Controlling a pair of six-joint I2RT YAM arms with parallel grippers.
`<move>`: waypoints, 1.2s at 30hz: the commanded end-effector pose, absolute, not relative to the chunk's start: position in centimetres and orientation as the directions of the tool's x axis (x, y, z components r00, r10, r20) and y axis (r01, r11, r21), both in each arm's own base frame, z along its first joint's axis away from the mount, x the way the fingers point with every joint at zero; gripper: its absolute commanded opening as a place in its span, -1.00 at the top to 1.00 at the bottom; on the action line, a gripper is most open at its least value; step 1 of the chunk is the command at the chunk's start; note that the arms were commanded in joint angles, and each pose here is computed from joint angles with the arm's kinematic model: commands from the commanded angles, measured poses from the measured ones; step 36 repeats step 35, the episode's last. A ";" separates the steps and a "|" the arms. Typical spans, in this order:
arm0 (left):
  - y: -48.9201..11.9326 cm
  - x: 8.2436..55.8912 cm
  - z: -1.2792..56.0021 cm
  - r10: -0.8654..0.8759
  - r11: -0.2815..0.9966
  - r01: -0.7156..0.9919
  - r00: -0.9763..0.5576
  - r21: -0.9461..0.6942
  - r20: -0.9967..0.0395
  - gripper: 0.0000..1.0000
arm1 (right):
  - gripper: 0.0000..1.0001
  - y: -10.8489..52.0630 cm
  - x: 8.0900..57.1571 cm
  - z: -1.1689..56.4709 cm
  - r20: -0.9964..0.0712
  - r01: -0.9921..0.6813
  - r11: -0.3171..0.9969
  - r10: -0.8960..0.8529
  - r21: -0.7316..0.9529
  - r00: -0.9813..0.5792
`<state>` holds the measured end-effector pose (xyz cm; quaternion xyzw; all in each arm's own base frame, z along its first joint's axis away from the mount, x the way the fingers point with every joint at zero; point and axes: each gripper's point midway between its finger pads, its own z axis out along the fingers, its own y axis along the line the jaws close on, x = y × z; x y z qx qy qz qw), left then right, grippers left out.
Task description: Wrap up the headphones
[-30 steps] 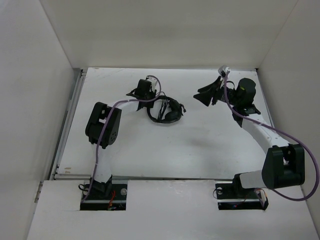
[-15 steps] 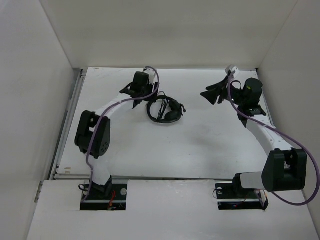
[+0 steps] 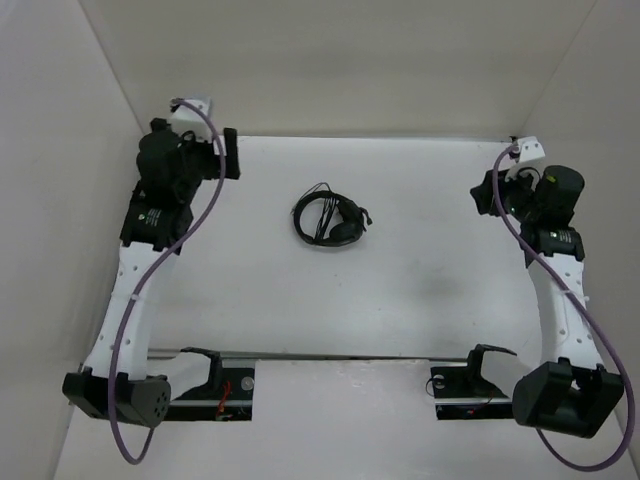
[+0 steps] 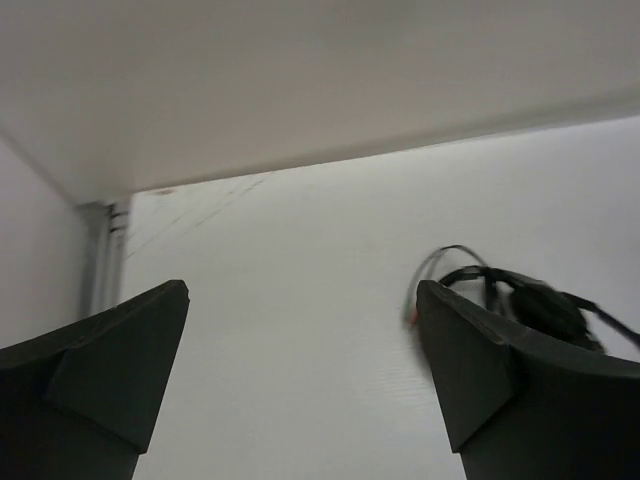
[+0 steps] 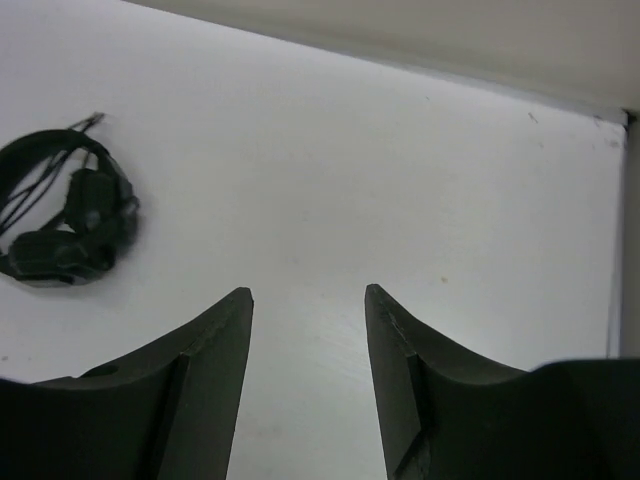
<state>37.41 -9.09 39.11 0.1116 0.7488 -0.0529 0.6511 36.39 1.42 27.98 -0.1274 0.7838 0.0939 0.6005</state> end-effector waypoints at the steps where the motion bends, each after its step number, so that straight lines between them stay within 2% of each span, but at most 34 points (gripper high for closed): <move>1: -2.5 35.6 34.5 0.146 0.988 0.095 -0.285 0.124 -0.947 -1.00 | -0.09 -1.1 33.5 27.5 -0.929 -0.248 0.969 -0.096 -0.005 -0.357; 2: -0.8 34.9 33.8 0.142 0.990 0.055 -0.303 0.131 -0.942 -1.00 | -0.08 -1.6 33.1 27.5 -0.927 -0.228 0.974 -0.094 -0.009 -0.363; 3: 0.7 34.2 33.3 0.137 0.990 0.014 -0.316 0.140 -0.939 -1.00 | -0.19 -2.1 32.7 27.4 -0.925 -0.211 0.978 -0.089 -0.010 -0.370; 4: 2.1 33.5 32.6 0.128 0.990 -0.018 -0.328 0.142 -0.936 -1.00 | -0.99 -2.2 32.3 27.3 -0.922 -0.208 0.978 -0.081 -0.001 -0.377; 7: 5.7 30.8 29.9 0.119 0.982 -0.092 -0.386 0.166 -0.915 -1.00 | -1.00 -2.4 30.8 26.3 -0.900 -0.206 0.978 -0.065 0.028 -0.431; 13: 10.0 27.0 25.2 0.112 0.968 -0.147 -0.480 0.206 -0.870 -1.00 | -1.00 -4.5 28.6 25.1 -0.857 -0.088 0.996 -0.035 0.013 -0.515; 20: 13.6 25.0 23.6 -0.024 0.963 -0.245 -0.498 0.115 -0.867 -1.00 | -1.00 -5.1 26.1 28.0 -0.796 -0.025 0.994 0.067 0.103 -0.602; 22: 14.7 24.7 23.9 -0.047 0.954 -0.280 -0.487 0.105 -0.872 -1.00 | -1.00 -6.0 25.6 29.1 -0.823 0.006 0.997 0.069 0.080 -0.564; 27: 17.7 23.6 24.2 -0.086 0.918 -0.380 -0.465 0.112 -0.881 -1.00 | -1.00 -10.1 25.1 31.8 -0.945 0.166 0.983 -0.025 -0.083 -0.325; 32: 19.1 23.7 23.1 -0.101 0.908 -0.407 -0.443 0.099 -0.891 -1.00 | -1.00 -10.9 25.5 29.7 -0.952 0.192 0.971 -0.083 -0.144 -0.295; 36: 19.8 24.1 22.3 -0.115 0.904 -0.418 -0.437 0.088 -0.892 -1.00 | -1.00 -10.9 26.3 28.7 -0.960 0.193 0.977 -0.032 -0.089 -0.280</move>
